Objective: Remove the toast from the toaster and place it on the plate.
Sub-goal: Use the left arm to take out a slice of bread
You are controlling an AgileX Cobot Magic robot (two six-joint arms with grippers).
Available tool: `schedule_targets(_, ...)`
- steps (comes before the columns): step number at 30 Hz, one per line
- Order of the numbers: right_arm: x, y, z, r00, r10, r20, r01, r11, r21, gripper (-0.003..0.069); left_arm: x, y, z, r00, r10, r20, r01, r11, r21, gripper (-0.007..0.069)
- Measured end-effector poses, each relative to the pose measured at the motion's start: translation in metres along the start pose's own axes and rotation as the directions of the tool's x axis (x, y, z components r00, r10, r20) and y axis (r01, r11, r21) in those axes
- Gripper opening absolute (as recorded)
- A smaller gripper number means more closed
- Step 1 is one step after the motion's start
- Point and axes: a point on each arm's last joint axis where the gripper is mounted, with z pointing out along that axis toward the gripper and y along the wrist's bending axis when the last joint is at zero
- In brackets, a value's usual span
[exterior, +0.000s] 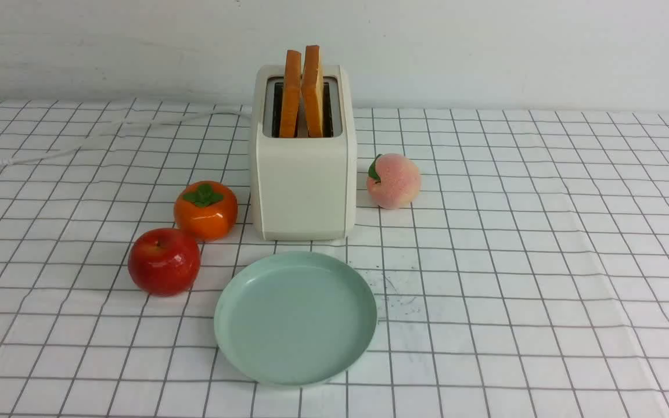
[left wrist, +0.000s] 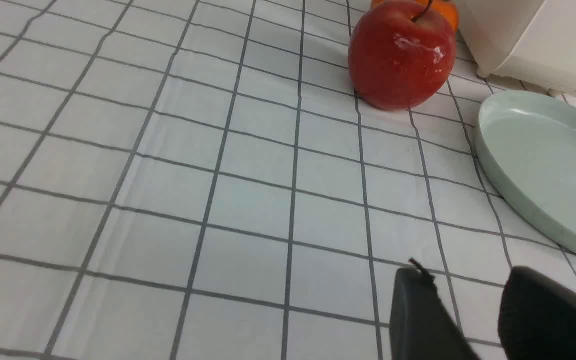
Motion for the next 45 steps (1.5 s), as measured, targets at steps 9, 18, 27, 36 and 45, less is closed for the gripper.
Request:
schedule_targets(9,0.000,0.000,0.000,1.000,0.000,0.000,0.000,1.000,0.000,0.0240,0.000,0.000,0.000,1.000,0.000,0.000,0.000,1.000,0.000,0.0239)
schedule_targets(18,0.000,0.000,0.000,1.000,0.000,0.000,0.000,1.000,0.000,0.0240,0.000,0.000,0.000,1.000,0.000,0.000,0.000,1.000,0.000,0.0239)
schedule_targets(27,0.000,0.000,0.000,1.000,0.000,0.000,0.000,1.000,0.000,0.0240,0.000,0.000,0.000,1.000,0.000,0.000,0.000,1.000,0.000,0.0239)
schedule_targets(36,0.000,0.000,0.000,1.000,0.000,0.000,0.000,1.000,0.000,0.0240,0.000,0.000,0.000,1.000,0.000,0.000,0.000,1.000,0.000,0.0239)
schedule_targets(45,0.000,0.000,0.000,1.000,0.000,0.000,0.000,1.000,0.000,0.0240,-0.013,-0.004,-0.001,0.973,-0.194,0.127,0.185,0.980,0.074,0.0239)
